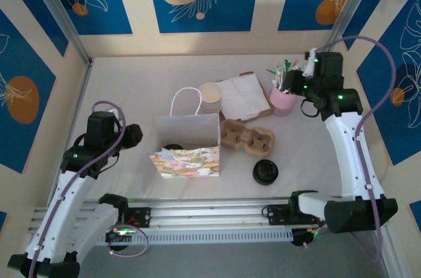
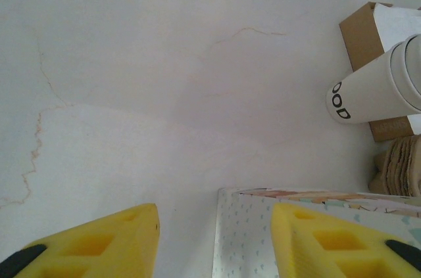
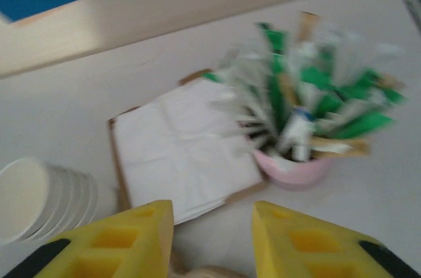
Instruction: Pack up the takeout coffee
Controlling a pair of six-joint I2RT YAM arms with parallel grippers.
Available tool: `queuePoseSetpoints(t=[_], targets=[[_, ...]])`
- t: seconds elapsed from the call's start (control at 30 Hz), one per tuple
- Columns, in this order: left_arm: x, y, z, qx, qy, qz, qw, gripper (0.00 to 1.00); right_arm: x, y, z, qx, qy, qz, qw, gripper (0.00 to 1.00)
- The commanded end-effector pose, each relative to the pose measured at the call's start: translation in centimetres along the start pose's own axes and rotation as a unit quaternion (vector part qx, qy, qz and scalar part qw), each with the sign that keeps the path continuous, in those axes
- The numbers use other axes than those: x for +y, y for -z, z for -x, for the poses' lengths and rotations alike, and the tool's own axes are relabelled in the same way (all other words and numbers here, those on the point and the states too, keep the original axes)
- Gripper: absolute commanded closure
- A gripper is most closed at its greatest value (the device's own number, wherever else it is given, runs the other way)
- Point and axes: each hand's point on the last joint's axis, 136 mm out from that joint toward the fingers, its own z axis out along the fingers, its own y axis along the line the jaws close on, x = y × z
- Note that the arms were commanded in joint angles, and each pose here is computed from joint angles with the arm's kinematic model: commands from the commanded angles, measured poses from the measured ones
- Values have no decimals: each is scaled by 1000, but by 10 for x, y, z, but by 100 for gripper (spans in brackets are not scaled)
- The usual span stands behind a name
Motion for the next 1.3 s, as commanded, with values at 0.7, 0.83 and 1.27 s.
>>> queuePoseSetpoints(t=[0.7,0.83,1.27], targets=[[-5,13,-3,1,-28,-14,1000,52,10,-79,-33,89,107,-4,990,68],[-4,15,-1,-3,-28,-12,1000,52,8,-90,-29,87,127,-15,988,68],[-2,15,-2,0,-24,-6,1000,52,1,-111,-22,94,159,-49,982,84]])
